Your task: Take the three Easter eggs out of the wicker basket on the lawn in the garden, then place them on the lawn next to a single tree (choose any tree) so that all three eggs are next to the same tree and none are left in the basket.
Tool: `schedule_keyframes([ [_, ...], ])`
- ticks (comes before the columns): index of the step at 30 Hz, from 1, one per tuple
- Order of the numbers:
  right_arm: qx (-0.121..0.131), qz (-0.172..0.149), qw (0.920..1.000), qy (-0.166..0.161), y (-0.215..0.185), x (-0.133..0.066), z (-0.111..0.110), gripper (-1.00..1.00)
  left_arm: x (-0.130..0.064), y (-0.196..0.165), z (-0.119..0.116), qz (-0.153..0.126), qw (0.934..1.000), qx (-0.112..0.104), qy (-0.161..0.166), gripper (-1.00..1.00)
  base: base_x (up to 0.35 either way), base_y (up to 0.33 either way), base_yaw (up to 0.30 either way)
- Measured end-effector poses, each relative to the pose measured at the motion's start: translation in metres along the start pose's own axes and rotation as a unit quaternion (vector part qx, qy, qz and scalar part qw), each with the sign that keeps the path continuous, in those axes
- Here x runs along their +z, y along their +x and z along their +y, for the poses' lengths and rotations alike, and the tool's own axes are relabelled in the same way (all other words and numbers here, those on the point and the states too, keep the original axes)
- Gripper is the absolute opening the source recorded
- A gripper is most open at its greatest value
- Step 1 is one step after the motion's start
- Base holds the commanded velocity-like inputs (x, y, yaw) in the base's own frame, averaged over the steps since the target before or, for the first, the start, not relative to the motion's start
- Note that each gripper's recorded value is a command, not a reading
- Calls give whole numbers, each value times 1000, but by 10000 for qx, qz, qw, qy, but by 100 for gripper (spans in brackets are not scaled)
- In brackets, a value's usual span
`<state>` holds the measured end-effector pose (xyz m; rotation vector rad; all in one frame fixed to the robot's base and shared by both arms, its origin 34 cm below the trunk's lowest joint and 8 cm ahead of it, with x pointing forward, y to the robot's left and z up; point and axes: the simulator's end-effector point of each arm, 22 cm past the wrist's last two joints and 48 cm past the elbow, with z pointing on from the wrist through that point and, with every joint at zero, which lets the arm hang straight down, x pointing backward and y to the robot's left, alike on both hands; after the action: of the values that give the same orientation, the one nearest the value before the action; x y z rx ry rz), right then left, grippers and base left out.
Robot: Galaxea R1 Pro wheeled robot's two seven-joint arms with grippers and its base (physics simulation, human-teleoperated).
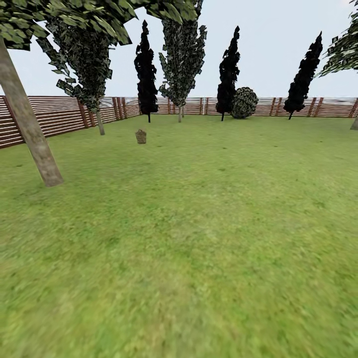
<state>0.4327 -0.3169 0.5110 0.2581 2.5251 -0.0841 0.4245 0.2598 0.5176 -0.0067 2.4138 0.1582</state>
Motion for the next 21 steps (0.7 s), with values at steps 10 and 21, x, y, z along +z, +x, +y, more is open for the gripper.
schedule_keyframes([
  [10, 9, 5, 10000, -10, -9, -13, 2, 100, -13, -10, -3, 14, 10000, -4, 32, 100, 0, 0, 0],
  [21, 23, 7, 10000, -12, -18, -27, 3, 100, -26, -21, -5, 24, 10000, -11, 60, 100, 0, 0, 0],
])
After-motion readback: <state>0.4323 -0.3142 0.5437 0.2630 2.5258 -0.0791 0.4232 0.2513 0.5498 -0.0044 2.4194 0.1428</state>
